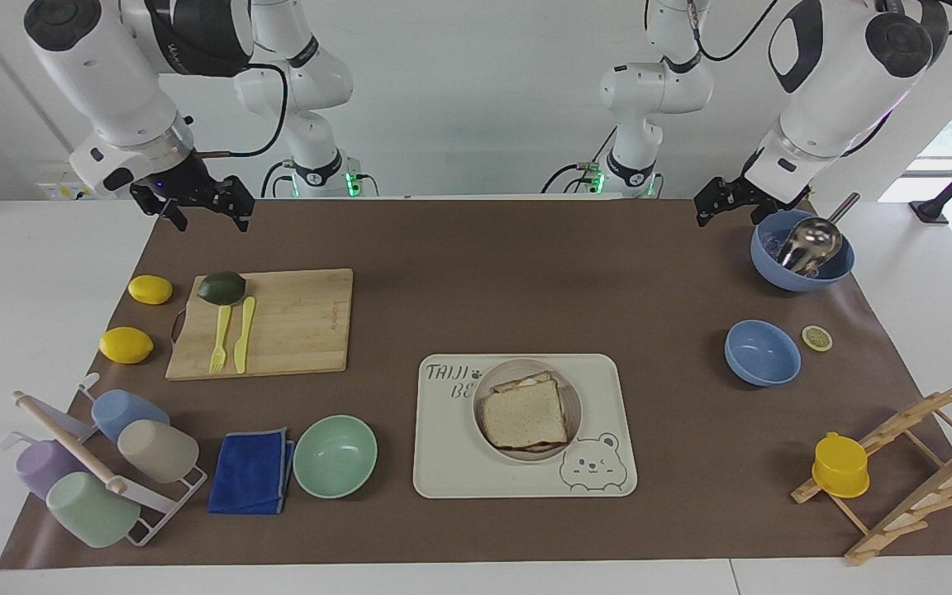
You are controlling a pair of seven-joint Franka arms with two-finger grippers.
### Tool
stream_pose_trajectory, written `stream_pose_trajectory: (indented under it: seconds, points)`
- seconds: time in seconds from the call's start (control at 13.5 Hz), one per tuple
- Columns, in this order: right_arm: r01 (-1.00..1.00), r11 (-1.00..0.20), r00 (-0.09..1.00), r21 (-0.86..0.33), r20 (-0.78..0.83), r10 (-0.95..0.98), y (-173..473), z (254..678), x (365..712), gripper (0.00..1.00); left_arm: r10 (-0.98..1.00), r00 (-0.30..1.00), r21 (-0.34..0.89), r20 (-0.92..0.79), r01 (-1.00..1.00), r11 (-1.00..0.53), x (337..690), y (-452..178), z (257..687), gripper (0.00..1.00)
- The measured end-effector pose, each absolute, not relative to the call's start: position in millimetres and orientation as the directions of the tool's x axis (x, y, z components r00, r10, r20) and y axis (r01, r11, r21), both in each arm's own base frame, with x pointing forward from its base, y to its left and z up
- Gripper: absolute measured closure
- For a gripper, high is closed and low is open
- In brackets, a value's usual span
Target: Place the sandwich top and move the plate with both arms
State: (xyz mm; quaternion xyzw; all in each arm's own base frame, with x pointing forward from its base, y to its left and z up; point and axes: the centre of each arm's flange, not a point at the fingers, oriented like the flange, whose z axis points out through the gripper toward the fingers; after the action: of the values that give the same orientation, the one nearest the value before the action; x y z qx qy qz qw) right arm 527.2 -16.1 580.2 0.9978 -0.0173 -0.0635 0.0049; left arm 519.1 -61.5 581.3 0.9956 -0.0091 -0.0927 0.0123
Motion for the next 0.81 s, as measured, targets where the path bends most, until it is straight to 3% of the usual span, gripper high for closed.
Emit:
stream_pose_trajectory:
  seconds: [0.81]
  points:
    - [-0.034,-0.999,0.991,0.012,-0.127,-0.035,-16.1,580.2,527.2,0.0,-0.027,0.985,0.02,-0.168,-0.023,-1.0,518.8,-66.0,588.8,0.0]
